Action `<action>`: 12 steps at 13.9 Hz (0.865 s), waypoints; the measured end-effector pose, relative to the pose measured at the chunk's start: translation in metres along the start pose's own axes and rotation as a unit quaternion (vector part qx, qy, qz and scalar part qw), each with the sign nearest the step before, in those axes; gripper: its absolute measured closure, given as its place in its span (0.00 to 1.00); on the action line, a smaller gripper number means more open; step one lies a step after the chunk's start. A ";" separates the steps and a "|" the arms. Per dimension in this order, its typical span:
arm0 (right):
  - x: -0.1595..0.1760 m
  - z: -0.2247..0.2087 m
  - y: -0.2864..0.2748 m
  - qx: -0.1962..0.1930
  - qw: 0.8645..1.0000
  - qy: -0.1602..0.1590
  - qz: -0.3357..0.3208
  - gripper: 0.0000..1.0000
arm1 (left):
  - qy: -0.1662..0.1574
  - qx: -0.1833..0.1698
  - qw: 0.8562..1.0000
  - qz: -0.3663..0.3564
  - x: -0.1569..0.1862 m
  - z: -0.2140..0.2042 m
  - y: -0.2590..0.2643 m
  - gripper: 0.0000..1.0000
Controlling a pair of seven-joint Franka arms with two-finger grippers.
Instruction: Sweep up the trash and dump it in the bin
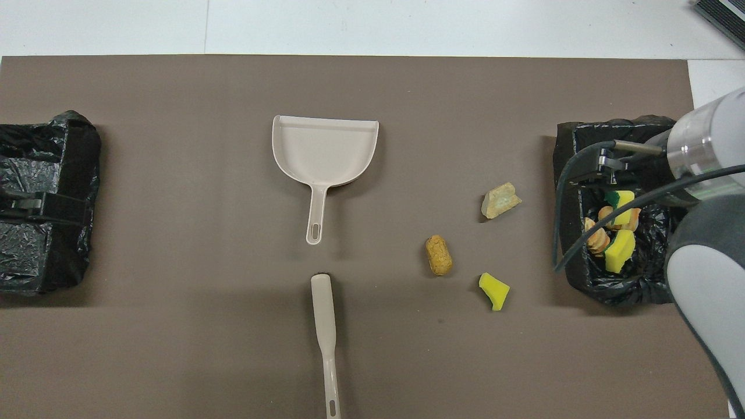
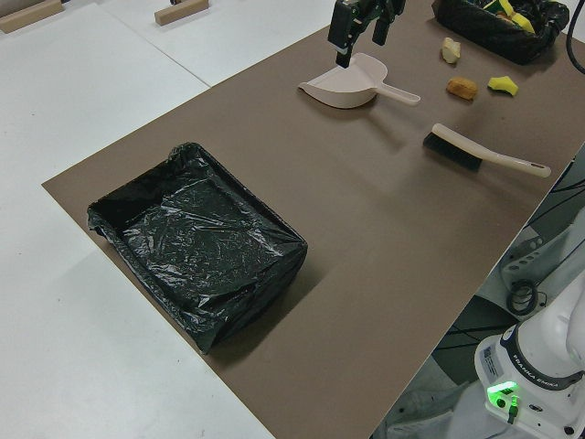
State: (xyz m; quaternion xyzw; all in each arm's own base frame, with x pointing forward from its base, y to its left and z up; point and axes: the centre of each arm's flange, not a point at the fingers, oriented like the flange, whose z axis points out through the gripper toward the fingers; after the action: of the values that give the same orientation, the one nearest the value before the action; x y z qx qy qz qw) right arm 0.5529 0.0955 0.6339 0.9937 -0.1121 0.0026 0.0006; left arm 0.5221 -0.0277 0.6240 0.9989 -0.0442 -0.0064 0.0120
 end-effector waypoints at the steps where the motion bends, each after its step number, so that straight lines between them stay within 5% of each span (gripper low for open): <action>1: -0.004 0.006 -0.006 -0.002 1.000 -0.006 -0.006 0.00 | 0.000 0.000 1.000 -0.001 0.000 0.000 -0.001 0.00; 7: -0.043 0.042 -0.061 -0.009 0.999 -0.031 -0.017 0.00 | 0.039 -0.008 0.998 0.047 0.016 0.048 0.089 0.00; 12: -0.140 0.132 -0.167 0.002 0.999 -0.044 -0.006 0.00 | 0.045 -0.025 0.995 0.085 0.033 0.154 0.213 0.00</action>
State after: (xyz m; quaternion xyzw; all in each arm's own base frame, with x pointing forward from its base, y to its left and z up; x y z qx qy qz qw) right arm 0.4543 0.2890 0.5008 0.9935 -0.1064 -0.0406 -0.0058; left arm 0.5337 -0.2467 0.4746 0.9903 -0.1277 0.0382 0.0398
